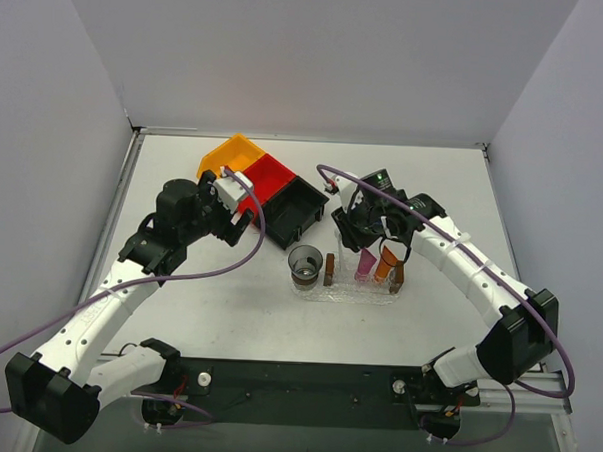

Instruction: Prepare toiletry sets of a toothbrush and toothpaste on the tray

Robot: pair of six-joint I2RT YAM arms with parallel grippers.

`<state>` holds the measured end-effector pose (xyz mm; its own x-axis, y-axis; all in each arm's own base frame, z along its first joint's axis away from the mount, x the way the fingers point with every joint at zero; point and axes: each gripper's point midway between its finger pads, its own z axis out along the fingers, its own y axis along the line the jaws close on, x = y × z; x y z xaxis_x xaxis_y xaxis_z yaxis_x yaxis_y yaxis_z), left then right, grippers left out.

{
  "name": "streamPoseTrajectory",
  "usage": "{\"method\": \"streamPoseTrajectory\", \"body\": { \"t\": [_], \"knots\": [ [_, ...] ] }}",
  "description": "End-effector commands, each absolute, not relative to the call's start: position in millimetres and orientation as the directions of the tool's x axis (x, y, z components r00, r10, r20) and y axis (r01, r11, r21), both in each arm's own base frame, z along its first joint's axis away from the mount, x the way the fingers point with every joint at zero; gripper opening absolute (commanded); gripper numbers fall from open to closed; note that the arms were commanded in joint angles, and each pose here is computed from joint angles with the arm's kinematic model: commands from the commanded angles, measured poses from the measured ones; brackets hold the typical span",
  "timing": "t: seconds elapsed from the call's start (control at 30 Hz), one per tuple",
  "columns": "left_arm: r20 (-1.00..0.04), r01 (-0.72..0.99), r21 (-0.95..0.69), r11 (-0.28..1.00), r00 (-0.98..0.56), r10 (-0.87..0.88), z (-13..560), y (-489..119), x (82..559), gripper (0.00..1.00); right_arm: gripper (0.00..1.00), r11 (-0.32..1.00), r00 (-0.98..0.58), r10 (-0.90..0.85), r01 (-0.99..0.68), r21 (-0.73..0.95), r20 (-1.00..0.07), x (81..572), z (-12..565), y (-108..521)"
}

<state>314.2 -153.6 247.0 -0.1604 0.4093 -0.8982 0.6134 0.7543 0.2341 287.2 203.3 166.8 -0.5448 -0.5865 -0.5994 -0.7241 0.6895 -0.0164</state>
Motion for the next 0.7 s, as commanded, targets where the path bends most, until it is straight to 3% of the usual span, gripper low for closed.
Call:
{"method": "streamPoseTrajectory", "body": {
  "t": [0.0, 0.67],
  "knots": [
    [-0.909, 0.616, 0.246, 0.749, -0.122, 0.399, 258.0, -156.1, 317.6, 0.88, 0.30, 0.706, -0.544, -0.570, -0.708, -0.029, -0.616, 295.1, 179.2, 203.7],
    [-0.914, 0.614, 0.240, 0.752, -0.120, 0.388, 264.7, -156.0, 315.7, 0.88, 0.31, 0.689, -0.478, -0.561, -0.722, -0.061, -0.675, 278.7, 209.0, 193.0]
  ]
}}
